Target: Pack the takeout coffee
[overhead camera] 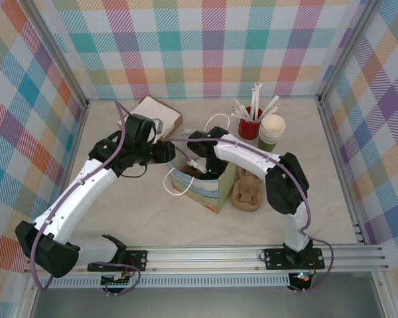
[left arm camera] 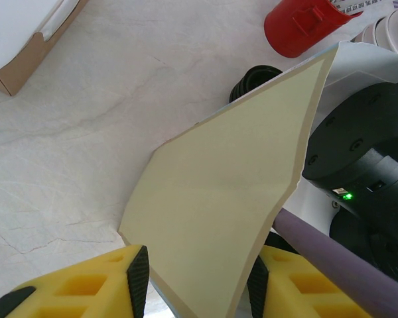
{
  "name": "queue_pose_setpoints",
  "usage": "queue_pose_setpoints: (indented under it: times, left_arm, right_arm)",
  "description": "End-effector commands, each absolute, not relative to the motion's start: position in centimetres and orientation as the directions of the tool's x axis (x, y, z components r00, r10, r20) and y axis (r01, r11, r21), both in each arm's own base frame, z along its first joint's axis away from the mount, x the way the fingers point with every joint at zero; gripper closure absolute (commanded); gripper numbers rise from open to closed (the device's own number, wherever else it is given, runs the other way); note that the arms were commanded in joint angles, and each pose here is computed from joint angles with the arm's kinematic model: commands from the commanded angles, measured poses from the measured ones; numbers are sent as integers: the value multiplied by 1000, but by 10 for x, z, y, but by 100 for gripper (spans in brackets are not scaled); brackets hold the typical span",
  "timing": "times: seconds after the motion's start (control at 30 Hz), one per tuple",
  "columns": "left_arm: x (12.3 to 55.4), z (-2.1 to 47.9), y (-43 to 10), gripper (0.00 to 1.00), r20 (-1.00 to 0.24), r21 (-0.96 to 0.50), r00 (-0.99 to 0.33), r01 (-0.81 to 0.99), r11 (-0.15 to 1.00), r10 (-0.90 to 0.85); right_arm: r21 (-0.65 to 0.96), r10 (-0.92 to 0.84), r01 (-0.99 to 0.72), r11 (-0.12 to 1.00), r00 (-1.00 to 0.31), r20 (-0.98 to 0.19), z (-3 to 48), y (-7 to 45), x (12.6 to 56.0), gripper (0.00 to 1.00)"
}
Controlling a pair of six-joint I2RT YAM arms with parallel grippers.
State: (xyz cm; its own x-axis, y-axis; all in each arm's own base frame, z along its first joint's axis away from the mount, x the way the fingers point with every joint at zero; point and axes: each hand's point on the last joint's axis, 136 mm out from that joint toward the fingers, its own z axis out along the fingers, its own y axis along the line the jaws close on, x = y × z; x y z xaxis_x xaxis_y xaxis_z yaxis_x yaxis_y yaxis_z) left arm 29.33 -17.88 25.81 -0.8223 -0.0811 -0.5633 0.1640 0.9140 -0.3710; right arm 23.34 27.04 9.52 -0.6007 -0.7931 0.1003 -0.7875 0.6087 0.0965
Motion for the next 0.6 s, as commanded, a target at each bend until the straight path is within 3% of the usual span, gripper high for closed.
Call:
queue_pose_setpoints:
  times: [0.0, 0.57]
  left_arm:
    - [292, 251, -170, 56, -550, -341, -832, 148, 928, -69]
    - [293, 250, -171, 54, -547, -340, -835, 149, 929, -66]
  right_arm:
    - [114, -795, -788, 605, -594, 122, 90, 267, 230, 25]
    - [118, -791, -783, 611, -595, 142, 88, 264, 229, 25]
